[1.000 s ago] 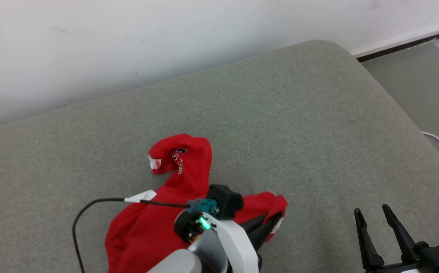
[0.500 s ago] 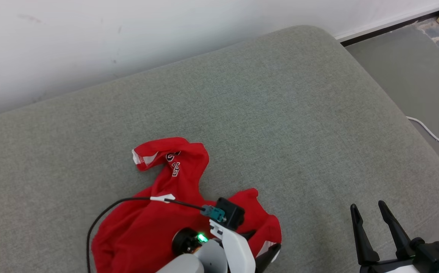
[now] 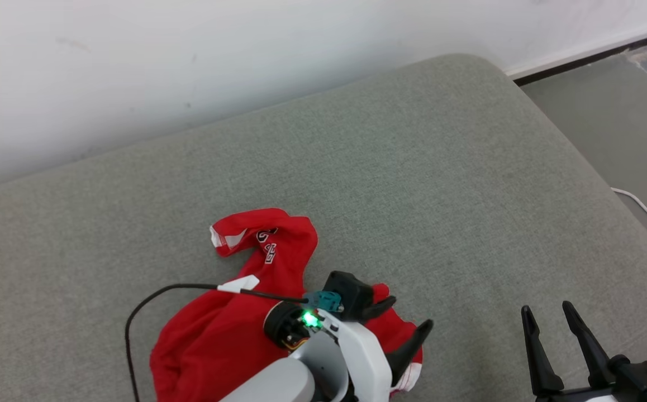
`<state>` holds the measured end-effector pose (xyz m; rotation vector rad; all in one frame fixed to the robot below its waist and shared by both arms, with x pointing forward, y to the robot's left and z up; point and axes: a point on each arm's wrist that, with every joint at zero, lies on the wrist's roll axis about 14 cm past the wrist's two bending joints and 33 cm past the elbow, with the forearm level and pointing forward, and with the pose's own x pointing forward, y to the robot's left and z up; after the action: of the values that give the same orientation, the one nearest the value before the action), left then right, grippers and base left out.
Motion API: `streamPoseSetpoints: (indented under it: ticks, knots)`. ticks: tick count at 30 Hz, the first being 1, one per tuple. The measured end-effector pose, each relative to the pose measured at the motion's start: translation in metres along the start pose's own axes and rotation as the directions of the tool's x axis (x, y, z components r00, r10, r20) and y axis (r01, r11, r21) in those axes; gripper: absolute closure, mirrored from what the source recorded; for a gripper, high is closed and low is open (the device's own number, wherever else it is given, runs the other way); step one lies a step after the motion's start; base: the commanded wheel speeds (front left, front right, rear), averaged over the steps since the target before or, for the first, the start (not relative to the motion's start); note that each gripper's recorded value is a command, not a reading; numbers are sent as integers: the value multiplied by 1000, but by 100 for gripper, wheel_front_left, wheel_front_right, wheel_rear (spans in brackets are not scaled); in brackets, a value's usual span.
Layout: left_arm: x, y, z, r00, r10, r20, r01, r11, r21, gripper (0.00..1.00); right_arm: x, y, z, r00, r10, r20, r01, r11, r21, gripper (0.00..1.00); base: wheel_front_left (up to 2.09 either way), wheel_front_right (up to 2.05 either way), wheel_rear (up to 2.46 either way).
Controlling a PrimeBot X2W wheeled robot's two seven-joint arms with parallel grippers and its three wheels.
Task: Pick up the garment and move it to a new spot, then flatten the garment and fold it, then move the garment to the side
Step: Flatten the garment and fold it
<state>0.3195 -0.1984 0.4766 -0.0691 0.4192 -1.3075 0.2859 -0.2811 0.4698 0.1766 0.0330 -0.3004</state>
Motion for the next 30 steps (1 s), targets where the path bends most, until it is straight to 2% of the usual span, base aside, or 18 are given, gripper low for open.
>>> streamPoseSetpoints:
  ticks: [4, 7, 11, 12, 13, 14, 16, 20, 24, 30]
  knots:
    - [-8, -13, 26, 997, -16, 76, 12, 998, 55, 0, -4, 1, 0, 1000, 13, 3, -13, 1000, 2, 0, 0, 0, 0]
    - [-19, -13, 47, 987, 15, 160, -30, 995, 92, 0, -5, 1, 3, 1000, 25, 14, -25, 1000, -7, 0, 0, 0, 0]
    - [-44, 9, 50, 964, 140, 225, -153, 987, 45, 0, -8, 1, 2, 999, 41, 12, -41, 999, -14, 0, 0, 0, 0]
    - [-61, 27, 50, 940, 226, 255, -239, 971, 21, 0, -7, 2, 3, 998, 54, 15, -54, 998, -20, 0, 0, 0, 0]
    - [-61, 27, 50, 940, 226, 255, -239, 971, 21, 0, -7, 2, 3, 998, 54, 15, -54, 998, -20, 0, 0, 0, 0]
    - [-81, 46, 47, 908, 314, 276, -323, 946, -16, 0, -7, 4, 3, 997, 75, 13, -75, 997, -28, 0, 0, 0, 0]
    - [-102, 62, 39, 873, 396, 285, -401, 915, -44, 0, -5, 10, 3, 995, 99, 14, -98, 995, -30, 0, 0, 0, 0]
    - [-150, 93, 19, 784, 552, 285, -547, 831, -103, 0, 0, 21, 4, 989, 145, 17, -144, 989, -36, 0, 0, 0, 0]
    - [-194, 108, -7, 702, 659, 269, -647, 748, -147, 0, 4, 35, -1, 981, 194, 3, -193, 980, -37, 0, 0, 0, 0]
    - [-251, 114, -44, 576, 778, 250, -756, 624, -199, 0, 9, 55, -4, 967, 255, -5, -255, 966, -35, 0, 0, 0, 0]
